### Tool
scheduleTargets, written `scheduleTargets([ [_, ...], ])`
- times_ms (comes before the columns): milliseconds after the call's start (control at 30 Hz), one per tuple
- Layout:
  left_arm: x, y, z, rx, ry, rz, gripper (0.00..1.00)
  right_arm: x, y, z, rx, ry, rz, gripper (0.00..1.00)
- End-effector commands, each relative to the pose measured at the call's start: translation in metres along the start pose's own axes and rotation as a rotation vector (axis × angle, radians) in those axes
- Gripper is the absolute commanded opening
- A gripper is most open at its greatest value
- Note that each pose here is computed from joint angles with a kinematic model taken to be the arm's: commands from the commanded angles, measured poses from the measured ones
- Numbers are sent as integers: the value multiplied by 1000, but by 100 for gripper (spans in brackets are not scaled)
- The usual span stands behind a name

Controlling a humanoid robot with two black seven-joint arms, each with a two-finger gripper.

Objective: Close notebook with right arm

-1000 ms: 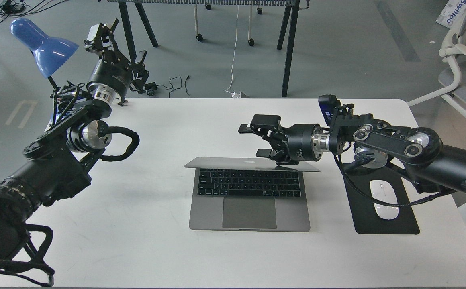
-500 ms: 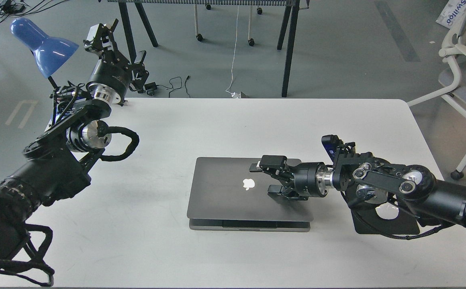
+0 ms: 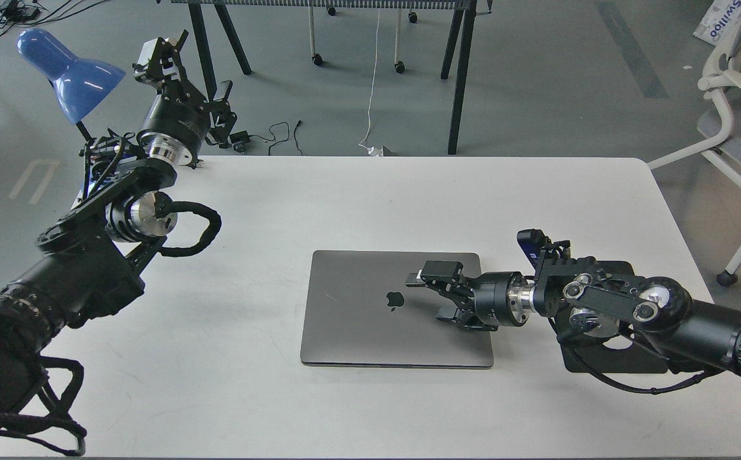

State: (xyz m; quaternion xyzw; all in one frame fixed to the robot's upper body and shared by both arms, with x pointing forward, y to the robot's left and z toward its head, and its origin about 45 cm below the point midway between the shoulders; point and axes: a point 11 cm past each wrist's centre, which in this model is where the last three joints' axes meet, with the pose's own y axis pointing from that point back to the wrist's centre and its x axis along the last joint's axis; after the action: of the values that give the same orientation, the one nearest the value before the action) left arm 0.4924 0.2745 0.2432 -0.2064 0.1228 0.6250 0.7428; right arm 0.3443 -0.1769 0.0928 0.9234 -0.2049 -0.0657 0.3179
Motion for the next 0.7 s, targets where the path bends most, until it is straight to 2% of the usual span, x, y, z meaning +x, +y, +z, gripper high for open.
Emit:
scheduleTargets([
  [0,0,0,0,0,0,0,100,-4,-3,4,-5,-6,-4,100],
  [267,0,0,0,0,0,0,100,-1,-3,-1,4,-1,0,100],
  [367,0,0,0,0,1,-1,100,9,-2,-22,49,11,23,100],
  [500,0,0,0,0,0,0,100,49,13,-84,198,22,131,100],
  [667,0,0,0,0,1,-1,100,131,64,-142,385,-46,401,100],
])
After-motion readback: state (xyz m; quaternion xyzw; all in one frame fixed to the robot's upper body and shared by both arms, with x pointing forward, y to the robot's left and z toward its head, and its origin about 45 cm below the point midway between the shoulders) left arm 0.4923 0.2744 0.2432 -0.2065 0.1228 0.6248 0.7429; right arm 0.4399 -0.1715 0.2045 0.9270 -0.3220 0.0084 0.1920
